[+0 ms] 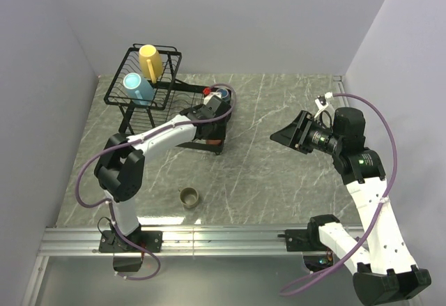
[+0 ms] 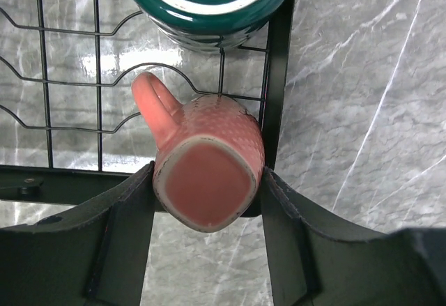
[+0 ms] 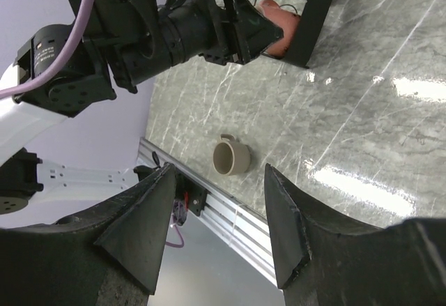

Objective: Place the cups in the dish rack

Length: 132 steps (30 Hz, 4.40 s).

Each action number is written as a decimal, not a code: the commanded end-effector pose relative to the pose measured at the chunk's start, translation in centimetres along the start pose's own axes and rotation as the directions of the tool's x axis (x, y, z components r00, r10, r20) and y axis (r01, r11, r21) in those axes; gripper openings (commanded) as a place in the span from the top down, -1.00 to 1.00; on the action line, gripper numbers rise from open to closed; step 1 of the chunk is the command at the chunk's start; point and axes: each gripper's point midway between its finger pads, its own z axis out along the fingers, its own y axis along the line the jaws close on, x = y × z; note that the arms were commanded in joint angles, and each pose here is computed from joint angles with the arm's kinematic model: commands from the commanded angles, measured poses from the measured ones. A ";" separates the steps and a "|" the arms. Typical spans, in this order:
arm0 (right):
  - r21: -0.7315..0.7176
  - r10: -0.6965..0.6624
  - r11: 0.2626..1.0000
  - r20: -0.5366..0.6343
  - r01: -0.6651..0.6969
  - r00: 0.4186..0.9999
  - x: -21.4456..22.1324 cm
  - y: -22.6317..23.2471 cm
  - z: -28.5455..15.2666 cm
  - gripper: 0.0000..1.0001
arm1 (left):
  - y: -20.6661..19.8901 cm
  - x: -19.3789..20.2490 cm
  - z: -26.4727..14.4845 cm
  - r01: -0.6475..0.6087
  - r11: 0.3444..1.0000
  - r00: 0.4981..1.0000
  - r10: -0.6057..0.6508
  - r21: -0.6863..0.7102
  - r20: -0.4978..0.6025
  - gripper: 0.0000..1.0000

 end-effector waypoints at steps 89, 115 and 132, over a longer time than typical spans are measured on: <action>-0.420 -0.060 0.906 -0.243 -0.049 0.968 3.0 9.9 1.6 -0.79 | -2.8 1.9 -26.0 0.264 0.620 0.942 -0.332 0.739 -0.058 0.99; -0.241 0.296 0.811 -0.618 -0.533 0.728 6.0 13.0 7.1 -0.80 | -2.3 -4.5 -32.9 -0.130 0.450 0.843 -0.419 0.884 0.337 0.99; -0.288 0.330 0.728 -0.649 -0.623 0.685 4.5 16.6 8.7 -0.79 | -2.6 -4.6 -32.9 -0.142 0.424 0.835 -0.434 0.895 0.338 0.99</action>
